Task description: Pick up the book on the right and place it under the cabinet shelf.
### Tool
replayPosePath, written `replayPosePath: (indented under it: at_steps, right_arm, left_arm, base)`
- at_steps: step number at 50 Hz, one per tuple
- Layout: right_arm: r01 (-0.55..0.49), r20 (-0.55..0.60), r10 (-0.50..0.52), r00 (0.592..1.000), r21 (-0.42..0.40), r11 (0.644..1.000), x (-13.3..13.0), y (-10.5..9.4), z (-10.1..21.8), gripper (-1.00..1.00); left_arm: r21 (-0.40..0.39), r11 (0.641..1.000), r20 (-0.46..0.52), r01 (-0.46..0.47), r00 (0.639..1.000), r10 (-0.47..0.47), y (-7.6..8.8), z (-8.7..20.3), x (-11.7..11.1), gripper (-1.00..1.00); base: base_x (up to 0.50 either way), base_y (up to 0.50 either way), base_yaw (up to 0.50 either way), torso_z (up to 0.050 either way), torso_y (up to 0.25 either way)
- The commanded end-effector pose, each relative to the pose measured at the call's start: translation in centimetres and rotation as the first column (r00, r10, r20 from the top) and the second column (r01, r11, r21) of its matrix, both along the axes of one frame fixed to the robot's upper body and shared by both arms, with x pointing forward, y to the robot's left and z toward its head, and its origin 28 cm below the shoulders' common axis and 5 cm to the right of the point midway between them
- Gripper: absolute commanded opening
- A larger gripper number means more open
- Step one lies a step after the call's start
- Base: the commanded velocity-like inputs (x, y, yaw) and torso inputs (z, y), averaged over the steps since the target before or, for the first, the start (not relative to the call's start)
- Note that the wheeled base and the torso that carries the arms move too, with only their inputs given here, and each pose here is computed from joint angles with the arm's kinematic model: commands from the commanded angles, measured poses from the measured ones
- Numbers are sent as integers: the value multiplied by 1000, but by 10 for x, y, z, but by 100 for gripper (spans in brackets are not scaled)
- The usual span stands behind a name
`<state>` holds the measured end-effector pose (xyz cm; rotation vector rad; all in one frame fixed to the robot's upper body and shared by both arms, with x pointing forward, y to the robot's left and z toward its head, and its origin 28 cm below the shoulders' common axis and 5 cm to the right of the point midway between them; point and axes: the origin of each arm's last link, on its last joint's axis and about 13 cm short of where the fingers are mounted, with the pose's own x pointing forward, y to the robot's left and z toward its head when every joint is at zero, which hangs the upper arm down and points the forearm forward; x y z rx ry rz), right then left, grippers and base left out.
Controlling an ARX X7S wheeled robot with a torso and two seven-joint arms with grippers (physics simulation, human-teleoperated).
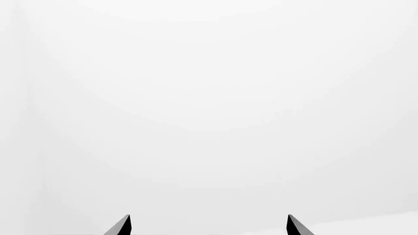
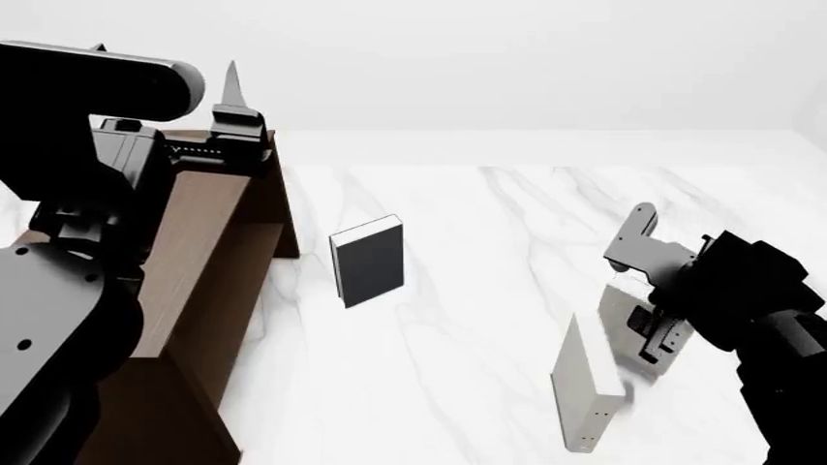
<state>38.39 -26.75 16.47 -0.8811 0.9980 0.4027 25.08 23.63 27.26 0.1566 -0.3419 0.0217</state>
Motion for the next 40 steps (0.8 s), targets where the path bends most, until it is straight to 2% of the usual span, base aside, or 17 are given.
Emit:
replayPosePath:
  at_steps: [1,18,27,40]
  right_arm:
    - [-13,-3,13,1000,-30,999,-1,-2,-3,-100]
    - [-52,-27,52,998,-19,998,0,1,-2,-100]
    - [-42,17,43,999,-53,998,3,-2,7,-100]
    - [-10,104,23,994,-124,992,4,-7,38,-100]
  left_arm:
    - [0,1000,1,-10,1000,10,2,1,-2,100]
    - [-6,1000,9,-29,1000,29,7,3,-7,100]
    - [-7,999,12,-36,999,36,9,4,-9,100]
    - [-10,999,13,-36,999,36,9,3,-10,100]
  base:
    - [0,0,0,0,0]
    - [0,0,0,0,0]
    - [0,0,0,0,0]
    - [0,0,0,0,0]
